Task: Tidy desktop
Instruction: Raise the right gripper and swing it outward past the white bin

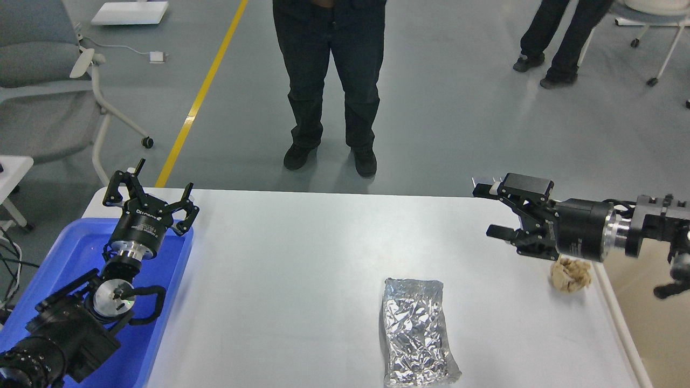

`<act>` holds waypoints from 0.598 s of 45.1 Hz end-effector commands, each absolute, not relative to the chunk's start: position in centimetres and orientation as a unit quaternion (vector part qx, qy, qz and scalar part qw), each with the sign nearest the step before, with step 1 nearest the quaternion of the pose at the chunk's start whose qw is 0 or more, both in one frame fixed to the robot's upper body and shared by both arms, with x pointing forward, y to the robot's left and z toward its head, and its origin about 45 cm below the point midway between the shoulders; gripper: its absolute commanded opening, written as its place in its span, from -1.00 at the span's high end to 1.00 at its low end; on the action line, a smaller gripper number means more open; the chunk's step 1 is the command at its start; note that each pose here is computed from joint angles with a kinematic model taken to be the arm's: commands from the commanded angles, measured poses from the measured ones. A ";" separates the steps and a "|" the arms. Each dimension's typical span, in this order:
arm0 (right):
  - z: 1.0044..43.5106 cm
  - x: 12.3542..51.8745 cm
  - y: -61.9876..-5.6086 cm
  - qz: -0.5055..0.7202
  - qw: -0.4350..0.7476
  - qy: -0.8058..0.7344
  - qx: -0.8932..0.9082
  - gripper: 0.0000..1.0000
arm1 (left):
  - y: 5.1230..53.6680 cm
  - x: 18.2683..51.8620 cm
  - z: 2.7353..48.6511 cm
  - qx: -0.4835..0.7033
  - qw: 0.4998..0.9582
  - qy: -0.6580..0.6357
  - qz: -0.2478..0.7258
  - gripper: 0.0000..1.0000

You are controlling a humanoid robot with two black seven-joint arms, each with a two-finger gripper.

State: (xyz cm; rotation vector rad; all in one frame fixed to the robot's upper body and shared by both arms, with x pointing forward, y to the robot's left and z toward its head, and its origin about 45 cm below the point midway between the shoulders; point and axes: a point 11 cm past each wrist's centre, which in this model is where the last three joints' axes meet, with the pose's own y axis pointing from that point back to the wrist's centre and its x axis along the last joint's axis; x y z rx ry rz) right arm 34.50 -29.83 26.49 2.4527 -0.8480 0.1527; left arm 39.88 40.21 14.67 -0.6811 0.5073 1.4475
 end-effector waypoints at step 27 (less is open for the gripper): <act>28.0 34.1 -33.6 -0.019 0.308 -0.359 0.881 -1.00 | 40.2 39.9 14.7 -0.302 0.669 0.226 0.641 -1.00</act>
